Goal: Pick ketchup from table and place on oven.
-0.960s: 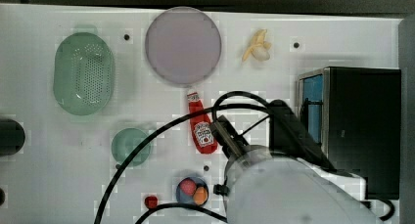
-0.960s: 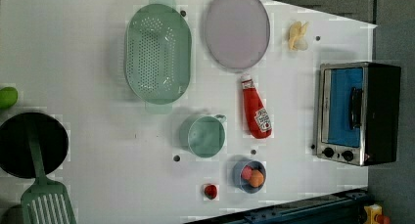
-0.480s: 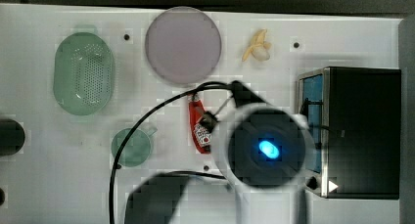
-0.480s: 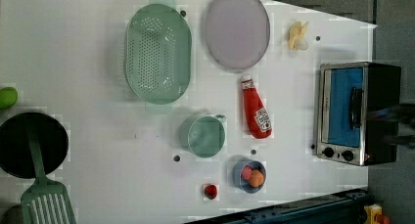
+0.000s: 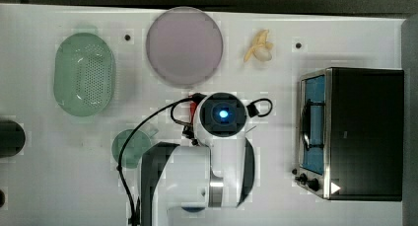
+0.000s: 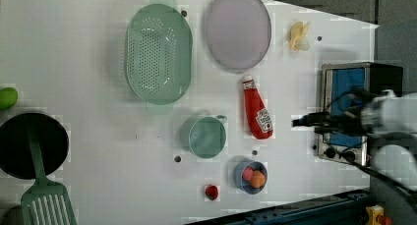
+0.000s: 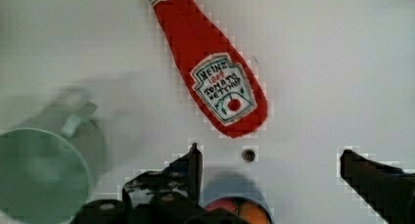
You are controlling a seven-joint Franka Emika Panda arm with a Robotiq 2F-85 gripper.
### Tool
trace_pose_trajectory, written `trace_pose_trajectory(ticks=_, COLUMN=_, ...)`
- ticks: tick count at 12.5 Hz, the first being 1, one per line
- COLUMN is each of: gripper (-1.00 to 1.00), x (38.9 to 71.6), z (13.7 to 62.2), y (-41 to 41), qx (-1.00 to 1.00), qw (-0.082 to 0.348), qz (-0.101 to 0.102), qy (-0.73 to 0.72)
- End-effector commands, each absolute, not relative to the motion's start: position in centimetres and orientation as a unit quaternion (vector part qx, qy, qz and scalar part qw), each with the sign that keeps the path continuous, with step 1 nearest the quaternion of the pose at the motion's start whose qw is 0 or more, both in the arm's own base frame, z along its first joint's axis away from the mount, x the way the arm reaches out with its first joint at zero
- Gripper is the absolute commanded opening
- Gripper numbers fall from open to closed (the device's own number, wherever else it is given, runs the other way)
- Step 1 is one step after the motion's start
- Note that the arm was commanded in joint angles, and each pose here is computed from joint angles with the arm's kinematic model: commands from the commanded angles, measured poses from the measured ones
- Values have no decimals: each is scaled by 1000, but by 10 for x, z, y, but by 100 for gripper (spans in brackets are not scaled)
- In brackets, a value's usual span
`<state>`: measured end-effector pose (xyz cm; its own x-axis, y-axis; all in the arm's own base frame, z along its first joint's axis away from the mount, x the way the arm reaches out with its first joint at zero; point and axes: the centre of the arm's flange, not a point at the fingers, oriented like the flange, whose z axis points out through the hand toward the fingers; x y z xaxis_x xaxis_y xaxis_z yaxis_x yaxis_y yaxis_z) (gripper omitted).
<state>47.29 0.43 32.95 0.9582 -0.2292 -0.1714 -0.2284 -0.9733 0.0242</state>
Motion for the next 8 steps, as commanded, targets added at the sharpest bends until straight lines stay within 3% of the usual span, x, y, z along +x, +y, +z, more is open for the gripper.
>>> trace_pose_trajectory(ticks=1, gripper=100, x=483, z=310, y=27, qx=999, qw=4, qz=-39, qy=-11)
trace_pose_trajectory(ticks=5, gripper=100, x=490, z=240, y=29, qx=999, qw=-2, qz=-36, qy=30)
trace_pose_trajectory(ticks=8, gripper=100, x=484, z=197, y=27, qx=998, qw=-4, qz=-64, qy=28)
